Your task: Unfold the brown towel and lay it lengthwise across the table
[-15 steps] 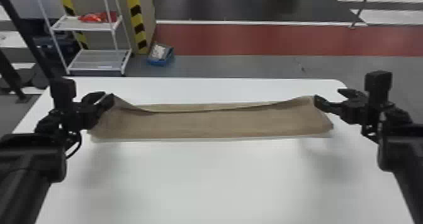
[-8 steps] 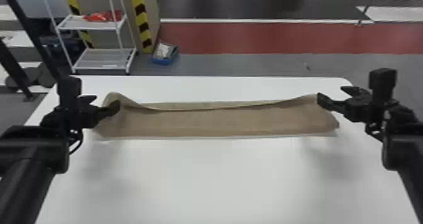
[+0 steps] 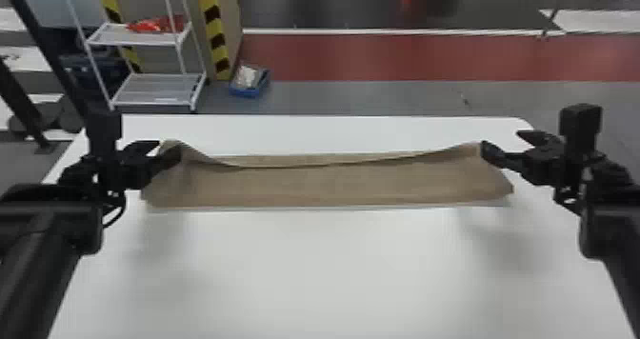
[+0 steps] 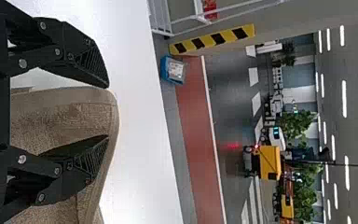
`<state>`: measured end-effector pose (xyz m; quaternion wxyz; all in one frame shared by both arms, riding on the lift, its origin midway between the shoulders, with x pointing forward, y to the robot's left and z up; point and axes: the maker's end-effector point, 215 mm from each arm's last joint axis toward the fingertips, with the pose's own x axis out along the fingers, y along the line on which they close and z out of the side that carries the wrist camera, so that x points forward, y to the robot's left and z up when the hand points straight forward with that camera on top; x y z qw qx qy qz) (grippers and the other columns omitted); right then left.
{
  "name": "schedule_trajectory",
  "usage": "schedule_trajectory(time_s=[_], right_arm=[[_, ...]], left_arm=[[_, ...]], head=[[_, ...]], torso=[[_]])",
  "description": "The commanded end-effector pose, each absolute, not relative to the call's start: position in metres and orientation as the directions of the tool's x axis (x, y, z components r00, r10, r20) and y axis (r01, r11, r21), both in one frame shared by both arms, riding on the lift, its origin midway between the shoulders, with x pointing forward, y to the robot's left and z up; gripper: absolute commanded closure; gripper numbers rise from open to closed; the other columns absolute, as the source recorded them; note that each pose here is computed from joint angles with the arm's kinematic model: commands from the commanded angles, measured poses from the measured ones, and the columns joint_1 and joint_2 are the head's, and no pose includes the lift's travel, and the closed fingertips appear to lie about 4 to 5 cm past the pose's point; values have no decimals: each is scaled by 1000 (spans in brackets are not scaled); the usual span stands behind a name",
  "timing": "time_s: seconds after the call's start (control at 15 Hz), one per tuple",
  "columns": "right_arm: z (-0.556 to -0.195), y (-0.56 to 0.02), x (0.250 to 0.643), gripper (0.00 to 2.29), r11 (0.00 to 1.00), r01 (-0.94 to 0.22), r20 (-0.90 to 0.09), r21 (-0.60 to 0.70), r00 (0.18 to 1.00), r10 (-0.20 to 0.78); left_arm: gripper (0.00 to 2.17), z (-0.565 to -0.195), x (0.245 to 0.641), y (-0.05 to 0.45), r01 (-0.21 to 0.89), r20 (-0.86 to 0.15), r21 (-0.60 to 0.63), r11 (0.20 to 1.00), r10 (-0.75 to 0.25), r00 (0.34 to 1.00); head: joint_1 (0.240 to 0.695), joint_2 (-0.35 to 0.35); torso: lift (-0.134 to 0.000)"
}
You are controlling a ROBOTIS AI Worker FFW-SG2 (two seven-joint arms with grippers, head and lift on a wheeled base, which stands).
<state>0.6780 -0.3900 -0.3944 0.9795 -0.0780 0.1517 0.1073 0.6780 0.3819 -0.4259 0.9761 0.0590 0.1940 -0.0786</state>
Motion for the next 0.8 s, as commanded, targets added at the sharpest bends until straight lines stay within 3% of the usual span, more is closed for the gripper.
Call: schedule_trajectory(time_s=[0.0, 0.33, 0.6, 0.73], right_arm=[[-392, -392, 678, 221, 964, -233, -308, -126, 933, 185], [-392, -390, 678, 221, 963, -236, -305, -126, 933, 189], [-391, -391, 679, 221, 964, -234, -304, -128, 934, 186], [-390, -393, 679, 221, 964, -232, -303, -131, 935, 184]], left_arm=[[599, -430, 677, 387, 172, -408, 84, 982, -123, 905], [613, -433, 675, 384, 191, -414, 72, 979, -145, 899], [1538, -432, 675, 380, 190, -407, 56, 980, -152, 901], [1541, -433, 674, 380, 191, -404, 54, 980, -154, 902]], head=[[684, -6], [687, -4], [687, -5], [686, -6]], torso=[[-121], [-121], [-121], [-121]])
